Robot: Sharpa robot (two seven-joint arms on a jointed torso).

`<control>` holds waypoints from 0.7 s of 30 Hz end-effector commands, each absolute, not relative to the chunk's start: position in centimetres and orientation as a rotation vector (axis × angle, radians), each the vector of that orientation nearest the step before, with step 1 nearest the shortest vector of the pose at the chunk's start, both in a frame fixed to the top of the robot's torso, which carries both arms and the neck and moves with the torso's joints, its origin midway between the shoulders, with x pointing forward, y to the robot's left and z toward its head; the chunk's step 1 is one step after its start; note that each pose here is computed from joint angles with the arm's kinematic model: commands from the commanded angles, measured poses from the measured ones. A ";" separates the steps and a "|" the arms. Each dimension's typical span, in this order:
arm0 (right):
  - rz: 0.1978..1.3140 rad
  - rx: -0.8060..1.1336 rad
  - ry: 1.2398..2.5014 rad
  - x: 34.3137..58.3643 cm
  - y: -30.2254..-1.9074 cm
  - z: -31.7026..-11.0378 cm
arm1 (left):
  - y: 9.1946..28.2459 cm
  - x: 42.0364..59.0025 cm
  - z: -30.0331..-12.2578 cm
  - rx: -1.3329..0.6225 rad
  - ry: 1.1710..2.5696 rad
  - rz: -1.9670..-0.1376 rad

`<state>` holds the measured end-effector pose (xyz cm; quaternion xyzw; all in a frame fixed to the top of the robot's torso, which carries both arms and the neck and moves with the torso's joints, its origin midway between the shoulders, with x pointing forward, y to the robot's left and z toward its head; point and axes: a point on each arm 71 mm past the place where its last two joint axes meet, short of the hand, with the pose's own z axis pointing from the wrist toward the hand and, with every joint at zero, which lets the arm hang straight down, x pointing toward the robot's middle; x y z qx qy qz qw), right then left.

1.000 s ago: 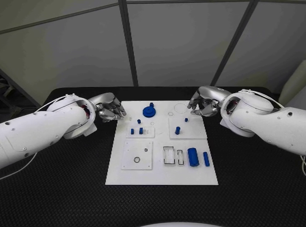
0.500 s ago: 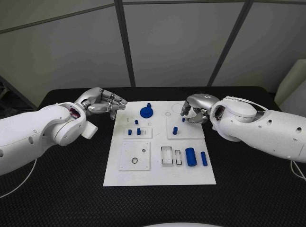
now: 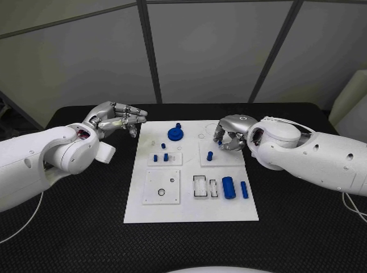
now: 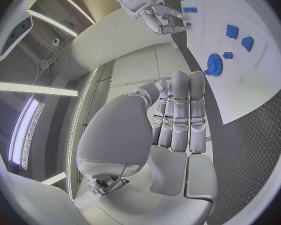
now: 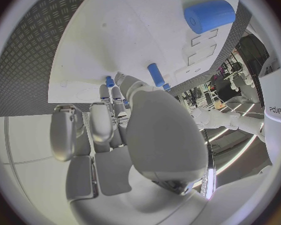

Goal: Assemble the parts on the task board

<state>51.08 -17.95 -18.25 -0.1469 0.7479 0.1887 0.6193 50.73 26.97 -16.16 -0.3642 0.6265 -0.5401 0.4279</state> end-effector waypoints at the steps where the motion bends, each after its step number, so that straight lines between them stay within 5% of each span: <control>1: 0.407 -0.365 1.730 51.1 -17.9 -18.3 | 26.8 50.7 -15.9 -0.952 1.527 -1.405; 21: 0.346 -0.385 1.712 51.3 -17.7 -18.4 | 26.8 50.5 -15.9 -0.956 1.537 -1.416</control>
